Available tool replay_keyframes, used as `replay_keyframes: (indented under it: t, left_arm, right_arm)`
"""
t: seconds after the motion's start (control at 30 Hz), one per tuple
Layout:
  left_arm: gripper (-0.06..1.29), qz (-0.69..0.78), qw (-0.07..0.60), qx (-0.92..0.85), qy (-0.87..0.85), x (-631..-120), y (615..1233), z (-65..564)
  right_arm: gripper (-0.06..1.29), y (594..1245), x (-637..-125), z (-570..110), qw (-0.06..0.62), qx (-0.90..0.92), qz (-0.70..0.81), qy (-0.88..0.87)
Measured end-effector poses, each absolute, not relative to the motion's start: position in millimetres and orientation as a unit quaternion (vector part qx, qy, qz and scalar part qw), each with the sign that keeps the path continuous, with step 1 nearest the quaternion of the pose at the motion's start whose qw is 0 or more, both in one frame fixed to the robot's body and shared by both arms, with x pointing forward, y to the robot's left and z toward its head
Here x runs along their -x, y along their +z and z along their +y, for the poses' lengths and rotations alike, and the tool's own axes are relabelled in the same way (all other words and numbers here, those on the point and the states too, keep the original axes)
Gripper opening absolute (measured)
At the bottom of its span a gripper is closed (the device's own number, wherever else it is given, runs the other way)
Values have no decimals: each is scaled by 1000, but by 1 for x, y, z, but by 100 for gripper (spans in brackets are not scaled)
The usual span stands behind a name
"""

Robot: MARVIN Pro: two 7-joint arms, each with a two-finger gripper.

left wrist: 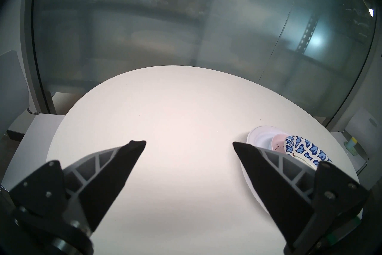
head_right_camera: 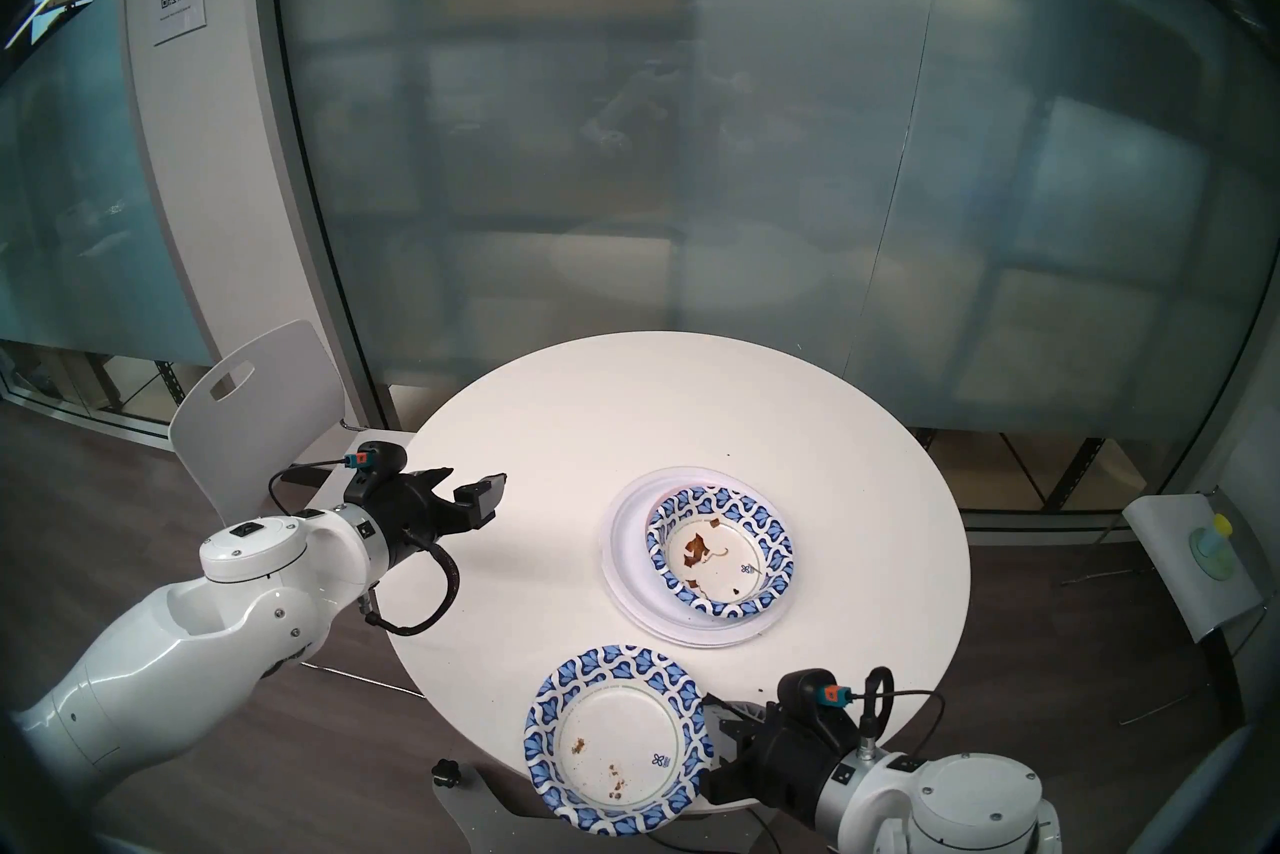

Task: Stack the plates into one stack

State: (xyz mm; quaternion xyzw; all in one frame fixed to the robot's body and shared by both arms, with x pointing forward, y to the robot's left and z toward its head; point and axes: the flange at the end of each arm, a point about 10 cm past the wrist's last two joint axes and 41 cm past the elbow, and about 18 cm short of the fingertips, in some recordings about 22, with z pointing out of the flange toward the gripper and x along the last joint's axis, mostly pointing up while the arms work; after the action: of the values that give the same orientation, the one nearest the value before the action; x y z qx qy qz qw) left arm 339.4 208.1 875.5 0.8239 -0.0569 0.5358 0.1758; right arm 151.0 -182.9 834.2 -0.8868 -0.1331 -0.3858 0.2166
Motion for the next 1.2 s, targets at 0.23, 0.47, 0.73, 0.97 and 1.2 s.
replay_keyframes:
  t: [0.23, 0.47, 0.73, 0.97, 1.2]
  left_arm:
    - [121, -64, 182, -822, 536, -337, 875, 199]
    - [121, -64, 180, -823, 535, -336, 873, 192]
    - [121, -61, 172, -823, 538, -336, 874, 190]
    - [121, -58, 167, -822, 541, -337, 875, 191]
    - [121, -56, 169, -821, 542, -338, 879, 194]
  right_arm:
    - [22, 828, -139, -182, 201, 893, -134, -380]
    - [34, 827, -135, -188, 190, 894, -128, -385]
    - [55, 826, -132, -192, 187, 896, -122, -385]
    - [81, 829, -138, -187, 195, 893, -122, -386]
    - [88, 825, -147, -183, 197, 894, -123, -382]
